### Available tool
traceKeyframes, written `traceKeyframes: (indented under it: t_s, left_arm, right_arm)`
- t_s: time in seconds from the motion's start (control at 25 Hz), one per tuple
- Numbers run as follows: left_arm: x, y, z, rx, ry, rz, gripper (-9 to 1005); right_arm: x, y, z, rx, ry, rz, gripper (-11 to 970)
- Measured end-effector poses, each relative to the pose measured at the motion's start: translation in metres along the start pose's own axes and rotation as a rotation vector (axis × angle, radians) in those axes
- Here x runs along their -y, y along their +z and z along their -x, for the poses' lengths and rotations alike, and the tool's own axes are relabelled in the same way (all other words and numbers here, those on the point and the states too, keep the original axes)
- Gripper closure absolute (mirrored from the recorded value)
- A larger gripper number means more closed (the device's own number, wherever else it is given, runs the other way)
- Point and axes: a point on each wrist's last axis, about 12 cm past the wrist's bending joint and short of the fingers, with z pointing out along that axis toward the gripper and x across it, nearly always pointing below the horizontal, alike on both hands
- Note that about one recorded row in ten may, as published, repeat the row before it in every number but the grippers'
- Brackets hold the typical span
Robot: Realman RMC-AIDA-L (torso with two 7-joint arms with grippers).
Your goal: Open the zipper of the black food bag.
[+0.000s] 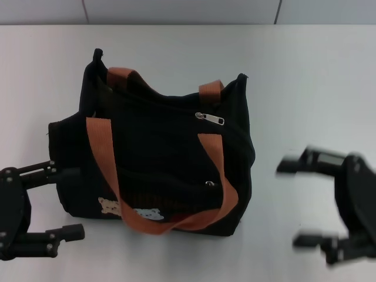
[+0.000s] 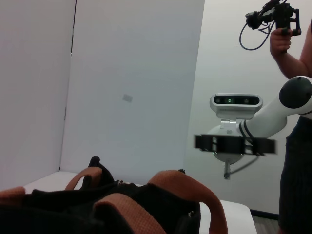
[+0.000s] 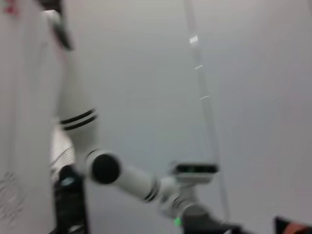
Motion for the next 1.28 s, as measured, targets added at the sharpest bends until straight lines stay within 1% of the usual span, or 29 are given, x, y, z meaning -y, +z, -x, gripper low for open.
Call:
traceKeyframes:
  t_s: [0.04, 0.12, 0.2, 0.52, 0.84, 1.08, 1.28]
  left_arm:
    - [0.000, 0.001, 0.000, 0.001, 0.000, -0.003, 164]
    - [-0.001, 0.003, 0.000, 0.002, -0.002, -0.006, 164]
    - [-0.001, 0.003, 0.000, 0.002, -0.003, -0.007, 164]
    - [-0.001, 0.005, -0.001, 0.003, -0.001, -0.011, 164]
    - [0.001, 0.015, -0.005, 0.028, 0.031, -0.011, 164]
    - [0.001, 0.016, -0.005, 0.036, 0.029, -0.010, 164]
    - [0.001, 0.018, -0.006, 0.043, 0.036, -0.013, 164]
  right_arm:
    - [0.000, 0.003, -0.001, -0.016, 0.007, 0.027, 160]
    - [0.000, 0.008, -0.003, -0.042, 0.018, 0.073, 141]
    - [0.000, 0.011, -0.004, -0.048, 0.018, 0.090, 122]
    - [0.002, 0.012, -0.006, -0.060, 0.016, 0.073, 112]
    - [0.007, 0.017, -0.004, -0.061, 0.018, 0.087, 112]
    - [0.008, 0.018, -0.004, -0.056, 0.018, 0.085, 112]
    - [0.014, 0.021, 0.000, -0.057, 0.011, 0.091, 112]
